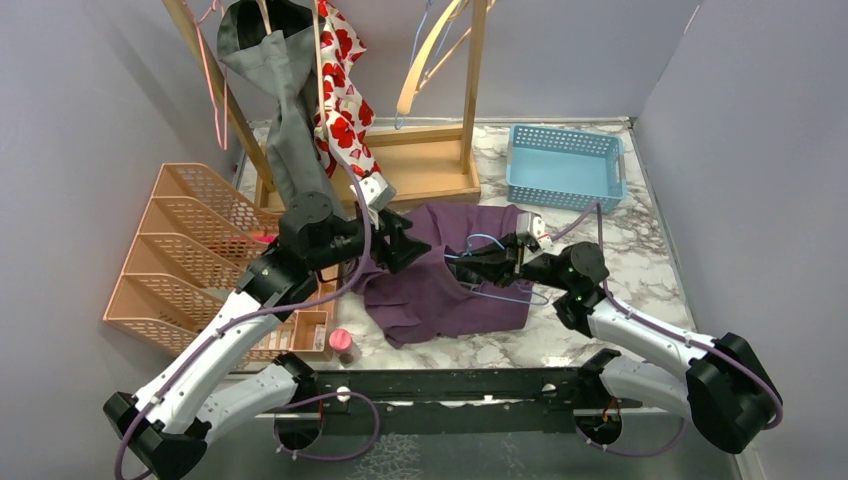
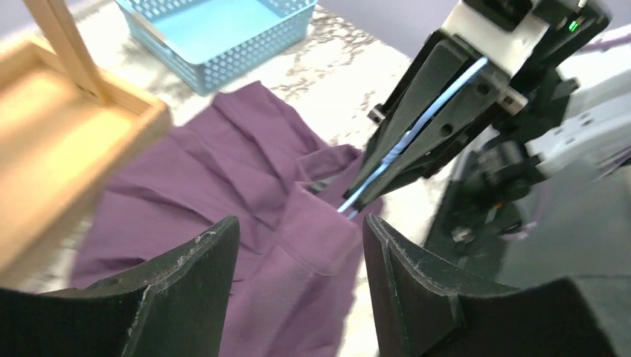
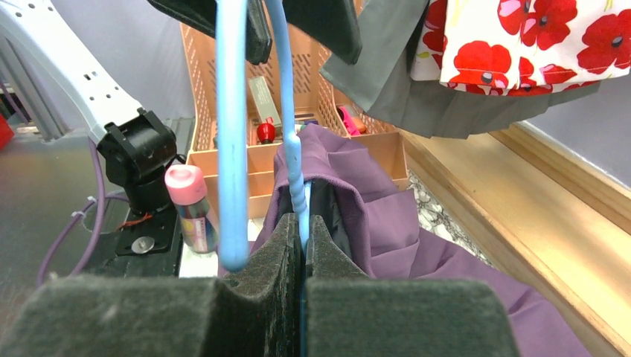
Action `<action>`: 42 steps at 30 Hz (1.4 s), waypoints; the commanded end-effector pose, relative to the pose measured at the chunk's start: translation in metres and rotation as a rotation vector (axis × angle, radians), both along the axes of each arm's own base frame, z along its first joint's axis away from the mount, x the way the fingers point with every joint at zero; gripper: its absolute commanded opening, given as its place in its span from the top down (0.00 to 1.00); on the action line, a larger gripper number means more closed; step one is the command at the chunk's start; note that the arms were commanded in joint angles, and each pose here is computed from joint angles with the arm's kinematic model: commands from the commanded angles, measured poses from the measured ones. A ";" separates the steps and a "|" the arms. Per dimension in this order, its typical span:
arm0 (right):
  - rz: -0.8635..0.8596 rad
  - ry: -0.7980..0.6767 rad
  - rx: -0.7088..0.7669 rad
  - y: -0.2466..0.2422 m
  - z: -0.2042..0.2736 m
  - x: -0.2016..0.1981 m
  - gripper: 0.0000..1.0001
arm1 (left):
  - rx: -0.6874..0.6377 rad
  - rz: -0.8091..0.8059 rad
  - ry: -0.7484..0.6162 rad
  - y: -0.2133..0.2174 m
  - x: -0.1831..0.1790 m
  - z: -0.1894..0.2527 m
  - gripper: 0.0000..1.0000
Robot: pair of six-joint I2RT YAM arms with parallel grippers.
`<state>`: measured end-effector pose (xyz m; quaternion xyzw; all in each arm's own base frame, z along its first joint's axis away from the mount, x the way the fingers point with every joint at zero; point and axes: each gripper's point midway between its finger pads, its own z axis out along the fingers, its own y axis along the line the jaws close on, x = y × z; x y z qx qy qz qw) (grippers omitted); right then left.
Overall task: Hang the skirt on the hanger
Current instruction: Hang the skirt on the hanger.
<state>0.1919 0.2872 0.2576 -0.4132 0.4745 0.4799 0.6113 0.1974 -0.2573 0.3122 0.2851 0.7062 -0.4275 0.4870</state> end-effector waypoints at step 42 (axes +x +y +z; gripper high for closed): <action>0.013 -0.020 -0.028 0.002 0.028 -0.003 0.60 | 0.459 -0.426 -0.414 -0.012 0.018 -0.074 1.00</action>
